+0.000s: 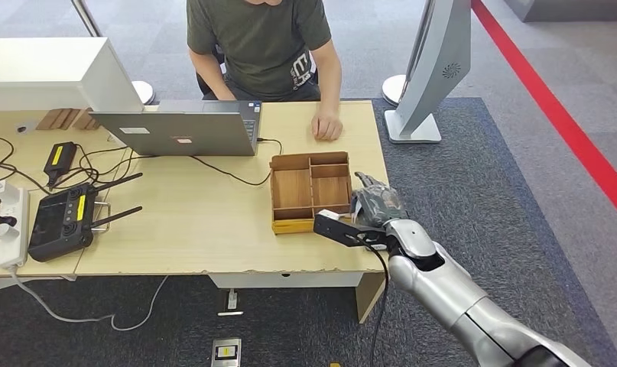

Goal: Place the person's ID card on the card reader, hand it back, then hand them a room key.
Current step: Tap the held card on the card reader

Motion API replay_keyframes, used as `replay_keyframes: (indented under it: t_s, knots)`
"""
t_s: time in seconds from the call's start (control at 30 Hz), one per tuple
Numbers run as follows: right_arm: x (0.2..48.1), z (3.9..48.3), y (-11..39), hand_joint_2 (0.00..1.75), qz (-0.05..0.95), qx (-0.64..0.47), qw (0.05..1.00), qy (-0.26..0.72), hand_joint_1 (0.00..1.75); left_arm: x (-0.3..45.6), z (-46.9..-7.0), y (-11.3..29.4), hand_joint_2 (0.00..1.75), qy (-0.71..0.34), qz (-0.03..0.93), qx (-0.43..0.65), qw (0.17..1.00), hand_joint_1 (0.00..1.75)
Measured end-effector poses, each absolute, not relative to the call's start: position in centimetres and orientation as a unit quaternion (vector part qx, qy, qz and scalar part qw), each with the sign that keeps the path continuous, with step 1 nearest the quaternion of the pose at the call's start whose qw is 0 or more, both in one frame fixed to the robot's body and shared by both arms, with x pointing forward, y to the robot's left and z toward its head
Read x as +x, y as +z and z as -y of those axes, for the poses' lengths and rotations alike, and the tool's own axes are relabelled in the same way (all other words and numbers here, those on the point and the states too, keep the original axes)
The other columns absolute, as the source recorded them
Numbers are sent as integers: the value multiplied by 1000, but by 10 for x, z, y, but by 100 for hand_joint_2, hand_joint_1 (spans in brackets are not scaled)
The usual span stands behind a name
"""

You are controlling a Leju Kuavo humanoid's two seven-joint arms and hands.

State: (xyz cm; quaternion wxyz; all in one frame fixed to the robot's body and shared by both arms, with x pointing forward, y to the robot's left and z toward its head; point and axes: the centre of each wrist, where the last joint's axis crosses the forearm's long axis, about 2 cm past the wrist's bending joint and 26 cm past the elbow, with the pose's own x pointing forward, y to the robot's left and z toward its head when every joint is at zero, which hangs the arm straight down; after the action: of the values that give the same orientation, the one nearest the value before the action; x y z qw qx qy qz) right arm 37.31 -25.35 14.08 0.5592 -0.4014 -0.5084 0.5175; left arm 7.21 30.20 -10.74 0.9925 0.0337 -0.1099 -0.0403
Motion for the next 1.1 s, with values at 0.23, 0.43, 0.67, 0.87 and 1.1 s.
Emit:
replay_keyframes:
  t_s: [0.23,0.43,0.67,0.87,1.1]
  knots:
    - [384,253,142,175,496,-398,575,514,175,71,-302,-108,0,-31,105,37,993,0]
    - [392,256,145,175,486,-414,572,514,175,70,-302,-108,0,-20,102,45,994,0]
    - [407,256,161,175,488,-429,559,516,175,69,-302,-108,0,0,91,58,994,0]
    - [420,251,180,175,497,-441,541,516,175,69,-298,-108,0,16,88,62,994,0]
    - [425,246,188,175,498,-448,532,519,175,68,-295,-108,0,24,86,62,994,0]
